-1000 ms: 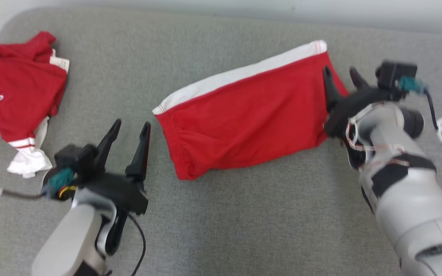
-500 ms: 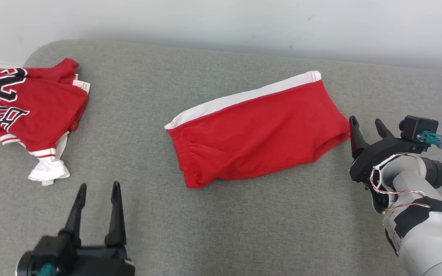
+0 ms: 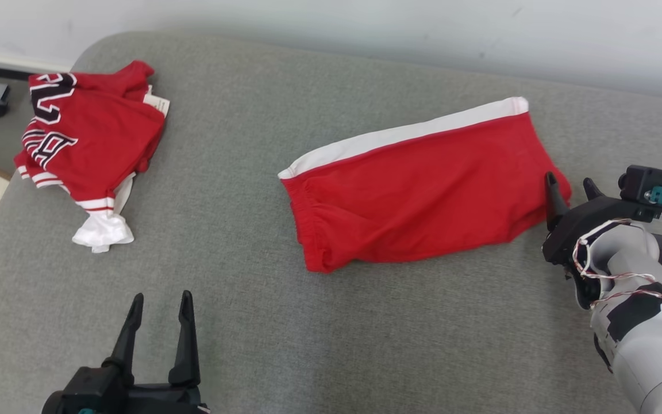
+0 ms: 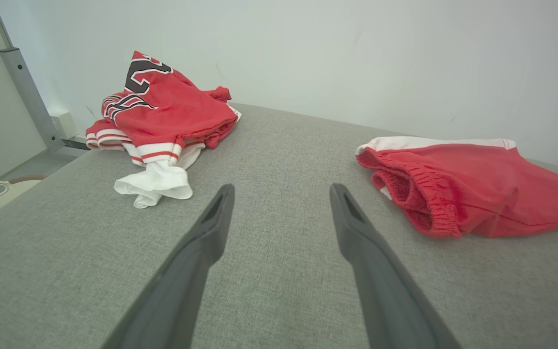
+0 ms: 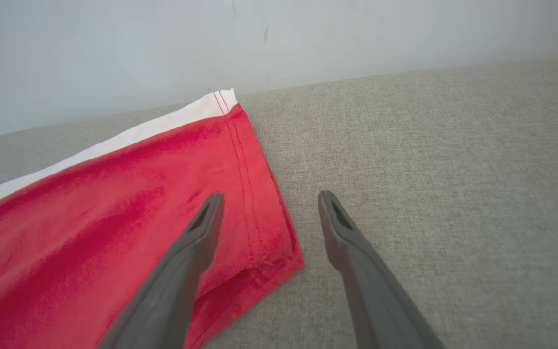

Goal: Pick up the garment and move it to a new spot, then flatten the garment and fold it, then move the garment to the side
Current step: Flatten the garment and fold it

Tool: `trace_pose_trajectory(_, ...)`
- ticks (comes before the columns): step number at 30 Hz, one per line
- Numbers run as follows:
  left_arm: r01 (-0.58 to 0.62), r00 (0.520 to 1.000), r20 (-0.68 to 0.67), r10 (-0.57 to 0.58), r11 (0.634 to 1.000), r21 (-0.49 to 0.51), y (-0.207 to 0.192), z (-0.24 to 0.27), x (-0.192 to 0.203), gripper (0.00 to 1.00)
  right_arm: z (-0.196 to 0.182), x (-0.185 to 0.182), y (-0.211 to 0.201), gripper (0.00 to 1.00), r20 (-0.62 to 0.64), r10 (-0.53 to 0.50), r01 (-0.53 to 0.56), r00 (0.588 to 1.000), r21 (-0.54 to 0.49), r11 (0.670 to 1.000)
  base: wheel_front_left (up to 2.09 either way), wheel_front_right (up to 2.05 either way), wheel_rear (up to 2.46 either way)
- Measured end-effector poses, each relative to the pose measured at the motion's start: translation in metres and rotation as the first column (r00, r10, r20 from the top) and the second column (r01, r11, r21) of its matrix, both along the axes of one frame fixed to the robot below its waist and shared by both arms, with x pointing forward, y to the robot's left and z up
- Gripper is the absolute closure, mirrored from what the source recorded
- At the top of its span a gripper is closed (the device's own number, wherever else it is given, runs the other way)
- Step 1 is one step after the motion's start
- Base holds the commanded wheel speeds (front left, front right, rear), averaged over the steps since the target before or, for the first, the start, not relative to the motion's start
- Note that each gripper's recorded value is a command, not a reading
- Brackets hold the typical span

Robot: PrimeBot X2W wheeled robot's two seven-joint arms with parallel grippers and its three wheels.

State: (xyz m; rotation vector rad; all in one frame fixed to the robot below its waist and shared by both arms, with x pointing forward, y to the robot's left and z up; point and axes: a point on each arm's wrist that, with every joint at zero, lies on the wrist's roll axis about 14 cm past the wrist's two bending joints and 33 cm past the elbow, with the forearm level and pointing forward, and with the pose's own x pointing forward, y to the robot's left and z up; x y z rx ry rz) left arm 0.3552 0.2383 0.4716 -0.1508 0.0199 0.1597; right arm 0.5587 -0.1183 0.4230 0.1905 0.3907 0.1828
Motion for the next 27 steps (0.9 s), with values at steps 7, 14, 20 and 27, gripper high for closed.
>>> trace_pose_trajectory(7,-0.019,0.999,-0.026,0.018,1.0,-0.02,0.004,-0.009,0.001,0.0,-0.028,0.0,0.01,0.0,-0.093,0.035,-0.037,0.995,-0.023,0.999,0.0,0.0,0.0)
trace_pose_trajectory(14,-0.03,0.999,-0.034,0.029,0.999,-0.026,0.006,-0.011,-0.001,0.0,-0.024,-0.003,0.014,1.0,-0.082,0.03,-0.031,0.996,-0.006,1.0,0.0,0.0,0.0)
trace_pose_trajectory(20,-0.02,1.0,-0.019,0.02,0.999,-0.025,0.004,-0.007,-0.005,0.0,-0.003,-0.009,0.015,1.0,-0.018,0.014,-0.013,1.0,0.017,1.0,0.0,0.0,0.0)
trace_pose_trajectory(27,0.009,1.0,-0.005,-0.009,1.0,-0.026,-0.005,-0.004,-0.014,0.0,0.013,-0.035,0.004,1.0,0.027,-0.029,0.027,0.999,0.073,0.997,0.0,0.0,0.0)
